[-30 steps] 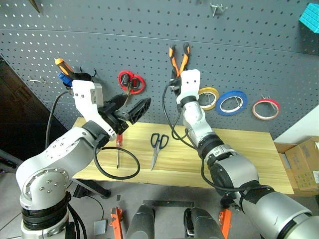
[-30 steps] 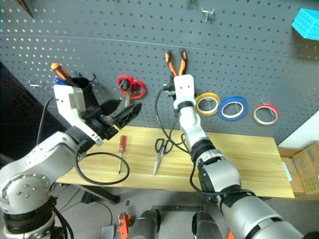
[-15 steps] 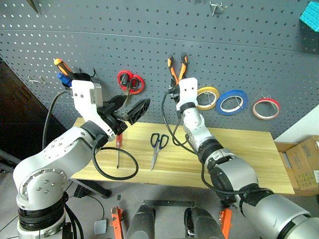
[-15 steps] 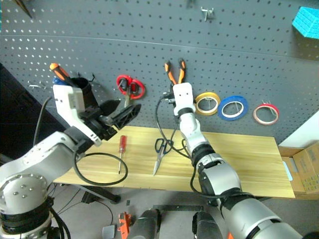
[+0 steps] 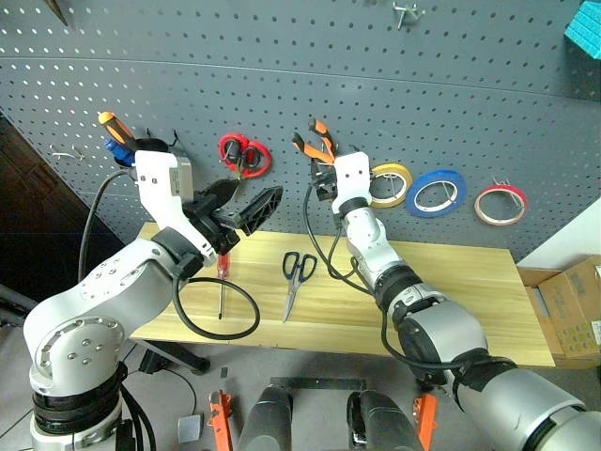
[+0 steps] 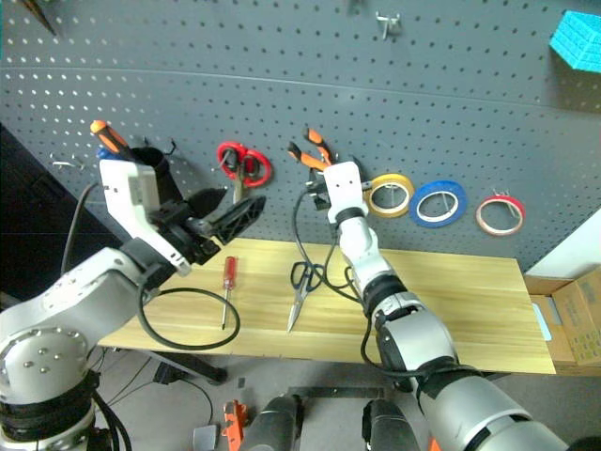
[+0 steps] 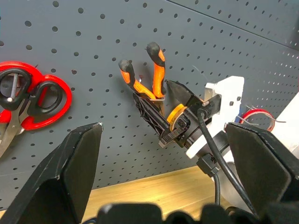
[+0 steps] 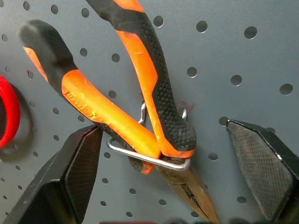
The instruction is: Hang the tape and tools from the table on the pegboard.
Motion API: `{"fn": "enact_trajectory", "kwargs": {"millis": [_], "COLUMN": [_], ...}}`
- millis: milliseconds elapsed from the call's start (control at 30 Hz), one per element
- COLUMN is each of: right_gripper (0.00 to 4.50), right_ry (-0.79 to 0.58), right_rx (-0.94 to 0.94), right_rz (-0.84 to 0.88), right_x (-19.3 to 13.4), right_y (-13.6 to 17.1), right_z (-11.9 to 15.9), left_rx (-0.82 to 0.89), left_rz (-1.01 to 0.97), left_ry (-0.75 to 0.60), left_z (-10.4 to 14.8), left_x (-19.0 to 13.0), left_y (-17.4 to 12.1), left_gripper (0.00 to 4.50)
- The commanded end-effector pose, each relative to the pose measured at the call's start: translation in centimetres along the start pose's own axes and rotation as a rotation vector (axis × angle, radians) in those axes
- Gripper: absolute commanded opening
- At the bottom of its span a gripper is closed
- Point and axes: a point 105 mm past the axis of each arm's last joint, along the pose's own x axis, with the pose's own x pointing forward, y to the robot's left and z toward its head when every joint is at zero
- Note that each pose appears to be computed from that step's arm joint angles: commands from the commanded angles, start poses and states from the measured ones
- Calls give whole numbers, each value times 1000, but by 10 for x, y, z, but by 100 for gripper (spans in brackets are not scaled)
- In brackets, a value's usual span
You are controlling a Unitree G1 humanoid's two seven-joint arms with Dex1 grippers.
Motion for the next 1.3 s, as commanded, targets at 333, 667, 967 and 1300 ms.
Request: {"fn": "enact_trajectory", "kwargs": {"millis": [333,667,967,1300], "right_gripper": [447,447,447,447], "right_ry": [-153,31,265,313], "right_rx": [-17,5,-150,-208], "right_rz": [256,627,841,862], "right_x": [-54,-125,-166,-162], "right_y": [-12,-11,-25,-33], "right_z": [41,59,31,40], "left_rx": [11,121,220,294], "left_rz": [-12,107,129,225], "left_ry": [-21,149,312,516], "left_z": [-1,-48,-121,-175], "left_x": [12,37,68,57], "left_y": [0,33,44,71], "left_gripper": [450,450,450,450]}}
